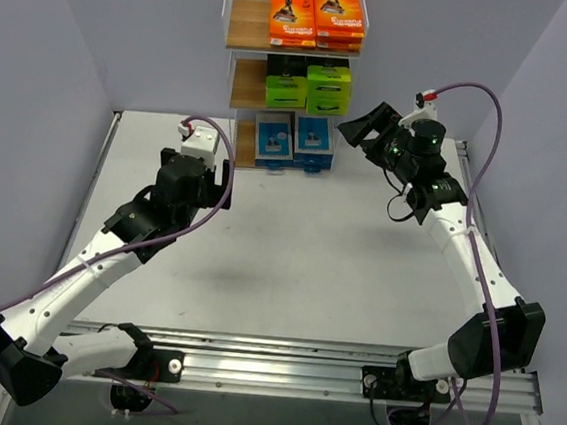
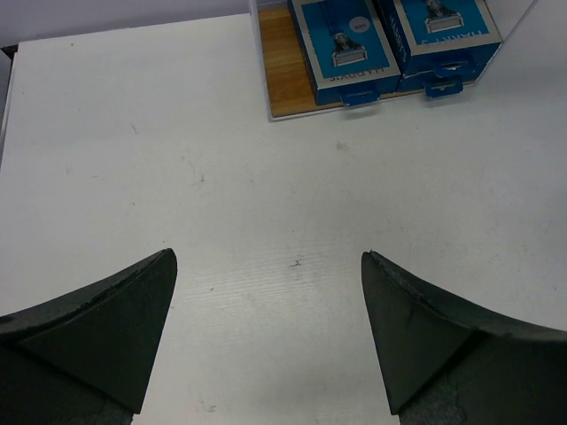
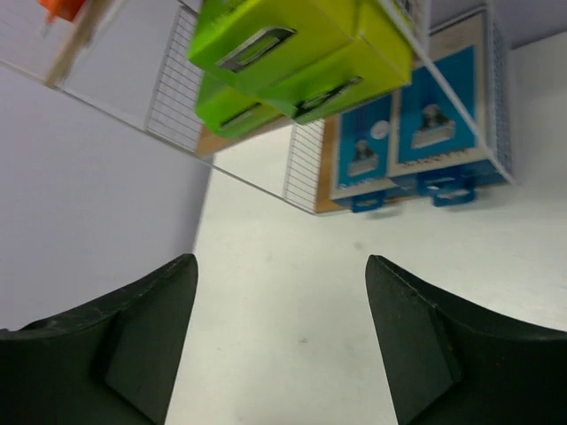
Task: Place and organize the shaving razors onto the shelf
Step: Place the shaving razor onto shelf
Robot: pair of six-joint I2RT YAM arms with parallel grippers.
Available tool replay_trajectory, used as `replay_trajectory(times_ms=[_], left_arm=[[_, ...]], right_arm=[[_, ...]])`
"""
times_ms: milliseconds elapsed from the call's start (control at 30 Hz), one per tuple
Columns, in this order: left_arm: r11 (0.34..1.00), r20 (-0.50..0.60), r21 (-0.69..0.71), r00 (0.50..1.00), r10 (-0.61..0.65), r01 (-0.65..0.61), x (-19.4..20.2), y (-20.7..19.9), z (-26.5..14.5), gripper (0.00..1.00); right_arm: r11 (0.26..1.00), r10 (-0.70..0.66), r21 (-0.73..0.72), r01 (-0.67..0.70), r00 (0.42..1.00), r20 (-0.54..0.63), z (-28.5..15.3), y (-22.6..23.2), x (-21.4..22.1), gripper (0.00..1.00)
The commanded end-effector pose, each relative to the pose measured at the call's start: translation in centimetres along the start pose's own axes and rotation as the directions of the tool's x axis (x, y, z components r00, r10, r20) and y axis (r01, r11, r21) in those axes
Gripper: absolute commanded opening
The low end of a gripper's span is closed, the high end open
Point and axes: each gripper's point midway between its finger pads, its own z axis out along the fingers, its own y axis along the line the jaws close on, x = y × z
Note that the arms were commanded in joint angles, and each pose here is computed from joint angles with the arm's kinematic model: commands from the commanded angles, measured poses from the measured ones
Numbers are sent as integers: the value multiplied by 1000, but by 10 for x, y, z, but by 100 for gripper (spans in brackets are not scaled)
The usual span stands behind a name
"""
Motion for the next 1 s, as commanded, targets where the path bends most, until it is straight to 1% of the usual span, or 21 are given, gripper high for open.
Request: replay_trajectory(times_ms=[0, 33, 67, 133, 167, 200, 267, 367, 400, 467, 500, 600, 667, 733, 900, 967], left_arm=[[999, -2, -21, 999, -46, 46, 8, 15, -20, 94], [998, -3, -24, 999, -52, 52, 12, 18, -23, 94], [998, -11, -32, 999, -51, 51, 24, 20, -23, 94], [997, 19, -27, 997, -71, 72, 25, 26, -33, 94], [997, 11, -22, 998, -68, 68, 33, 27, -33, 94], [996, 36, -21, 996, -81, 82, 31, 31, -40, 94], [996, 42, -35, 996, -80, 81, 40, 36, -41, 94], [994, 81, -55, 993, -88, 93, 42, 45, -46, 94], [995, 82, -55, 993, -84, 89, 45, 46, -46, 94], [995, 88, -54, 993, -82, 87, 43, 46, -47, 94], [994, 91, -59, 992, -82, 88, 41, 47, -48, 94], [992, 85, -98, 994, -65, 73, 42, 54, -49, 94], [991, 84, -116, 995, -54, 64, 42, 58, -50, 94], [991, 90, -115, 994, -54, 64, 41, 58, -50, 94], [992, 72, -119, 997, -38, 46, 43, 57, -47, 94], [991, 72, -128, 997, -40, 49, 42, 60, -46, 94]], right_arm=[[966, -215, 138, 219, 975, -47, -31, -41, 8, 80], [961, -231, 150, 234, 972, -37, -40, -43, 6, 89], [951, -228, 197, 236, 972, -61, -46, -61, 15, 100], [944, -250, 210, 254, 967, -47, -56, -66, 13, 100], [937, -252, 234, 259, 966, -60, -60, -77, 19, 100], [932, -258, 248, 265, 964, -63, -63, -81, 20, 100], [912, -293, 278, 302, 953, -75, -71, -91, 20, 100], [883, -342, 314, 350, 936, -83, -83, -99, 19, 100], [871, -353, 338, 356, 933, -74, -87, -103, 17, 100], [861, -381, 351, 368, 924, -34, -95, -95, 12, 100], [836, -398, 409, 365, 917, -4, -100, -99, 6, 100], [821, -424, 430, 377, 905, 16, -110, -99, 10, 100], [801, -437, 475, 366, 898, 45, -119, -106, 6, 100], [787, -458, 494, 370, 886, 67, -127, -106, 5, 100], [759, -491, 524, 388, 869, 67, -133, -106, 11, 100], [757, -485, 525, 389, 873, 52, -131, -109, 15, 100]])
